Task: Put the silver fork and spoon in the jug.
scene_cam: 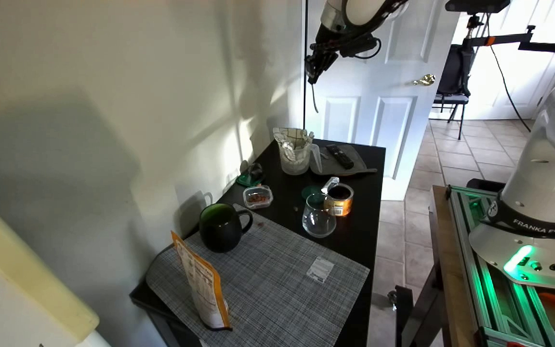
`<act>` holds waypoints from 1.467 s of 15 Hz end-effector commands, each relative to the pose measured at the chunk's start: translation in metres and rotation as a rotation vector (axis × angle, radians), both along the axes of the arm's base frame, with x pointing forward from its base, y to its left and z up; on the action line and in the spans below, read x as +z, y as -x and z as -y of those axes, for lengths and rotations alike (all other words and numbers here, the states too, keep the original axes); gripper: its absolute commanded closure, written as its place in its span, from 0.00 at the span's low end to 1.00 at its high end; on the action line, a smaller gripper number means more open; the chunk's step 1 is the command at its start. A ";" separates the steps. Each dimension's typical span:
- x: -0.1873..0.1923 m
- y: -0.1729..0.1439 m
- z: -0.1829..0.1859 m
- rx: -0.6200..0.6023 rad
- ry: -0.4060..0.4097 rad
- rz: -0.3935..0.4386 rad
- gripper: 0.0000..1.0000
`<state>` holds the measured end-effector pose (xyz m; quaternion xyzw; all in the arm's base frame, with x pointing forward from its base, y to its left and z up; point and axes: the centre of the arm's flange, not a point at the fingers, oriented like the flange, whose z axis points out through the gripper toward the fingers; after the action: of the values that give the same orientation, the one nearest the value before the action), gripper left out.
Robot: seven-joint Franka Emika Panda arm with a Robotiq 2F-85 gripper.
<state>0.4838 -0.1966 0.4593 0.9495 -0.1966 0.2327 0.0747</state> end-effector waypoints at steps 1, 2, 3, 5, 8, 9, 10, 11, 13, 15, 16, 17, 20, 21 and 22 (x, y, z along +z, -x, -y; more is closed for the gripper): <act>0.001 0.001 0.002 -0.002 0.001 0.002 0.92; 0.003 0.002 0.004 -0.006 0.001 0.005 0.98; -0.009 0.000 0.006 -0.040 0.007 0.015 0.98; -0.033 -0.018 0.001 -0.040 -0.021 0.019 0.98; -0.065 -0.042 -0.010 -0.050 -0.031 0.035 0.98; -0.074 -0.049 -0.013 -0.051 -0.035 0.039 0.98; -0.082 -0.054 -0.016 -0.052 -0.039 0.048 0.98; -0.089 -0.059 -0.018 -0.056 -0.047 0.049 0.98; -0.102 -0.069 -0.018 -0.066 -0.045 0.054 0.98; -0.113 -0.077 -0.017 -0.074 -0.058 0.047 0.98; -0.117 -0.082 -0.016 -0.078 -0.064 0.032 0.98; -0.123 -0.086 -0.015 -0.086 -0.076 0.001 0.98; -0.144 -0.097 -0.013 -0.097 -0.075 -0.039 0.98; -0.151 -0.101 -0.013 -0.101 -0.073 -0.060 0.98; -0.157 -0.104 -0.013 -0.103 -0.070 -0.078 0.98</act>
<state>0.5683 -0.1836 0.3196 0.9468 -0.2373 0.2101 0.0561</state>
